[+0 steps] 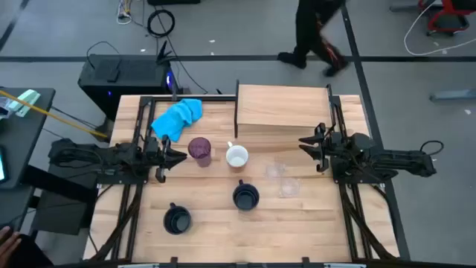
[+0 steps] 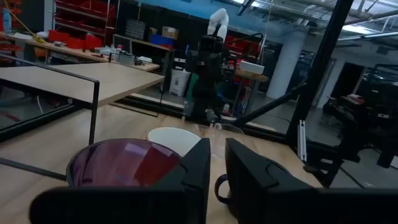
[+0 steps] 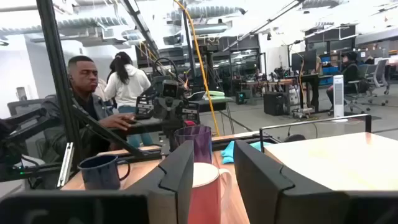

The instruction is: Stack small to large cups/mugs on shelf

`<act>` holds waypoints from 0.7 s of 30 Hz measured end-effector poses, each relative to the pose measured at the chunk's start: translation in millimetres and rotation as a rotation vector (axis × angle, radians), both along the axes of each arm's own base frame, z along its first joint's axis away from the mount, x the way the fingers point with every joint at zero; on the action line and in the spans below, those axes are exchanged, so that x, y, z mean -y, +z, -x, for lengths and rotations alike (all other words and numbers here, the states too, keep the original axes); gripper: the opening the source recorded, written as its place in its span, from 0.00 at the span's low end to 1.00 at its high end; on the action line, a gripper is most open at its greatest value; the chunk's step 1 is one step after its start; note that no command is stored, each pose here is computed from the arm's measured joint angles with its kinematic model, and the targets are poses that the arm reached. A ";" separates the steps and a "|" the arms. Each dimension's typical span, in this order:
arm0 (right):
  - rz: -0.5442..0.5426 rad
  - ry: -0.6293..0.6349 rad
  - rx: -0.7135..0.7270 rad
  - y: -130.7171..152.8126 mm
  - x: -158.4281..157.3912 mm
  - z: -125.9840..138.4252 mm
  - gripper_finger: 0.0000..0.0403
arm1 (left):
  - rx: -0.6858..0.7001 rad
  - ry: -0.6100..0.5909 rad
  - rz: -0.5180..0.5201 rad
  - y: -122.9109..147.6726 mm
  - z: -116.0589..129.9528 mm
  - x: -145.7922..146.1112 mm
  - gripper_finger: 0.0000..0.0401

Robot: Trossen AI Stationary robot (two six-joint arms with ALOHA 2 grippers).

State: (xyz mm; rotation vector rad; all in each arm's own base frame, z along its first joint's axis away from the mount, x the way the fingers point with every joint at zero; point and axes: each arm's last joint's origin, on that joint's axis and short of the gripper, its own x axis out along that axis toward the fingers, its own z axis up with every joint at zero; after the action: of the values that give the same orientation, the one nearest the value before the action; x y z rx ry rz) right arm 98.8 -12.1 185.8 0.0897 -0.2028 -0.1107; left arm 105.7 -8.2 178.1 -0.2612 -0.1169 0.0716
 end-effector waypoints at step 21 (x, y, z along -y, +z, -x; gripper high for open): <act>0.000 0.000 0.000 0.1 0.0 0.0 0.30 | -0.001 0.000 0.000 -0.1 0.0 0.0 0.13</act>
State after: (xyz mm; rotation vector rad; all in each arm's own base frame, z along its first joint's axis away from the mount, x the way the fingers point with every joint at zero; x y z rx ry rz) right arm 98.8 -12.1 185.8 0.0895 -0.2031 -0.1107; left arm 105.7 -8.2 178.0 -0.2612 -0.1162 0.0717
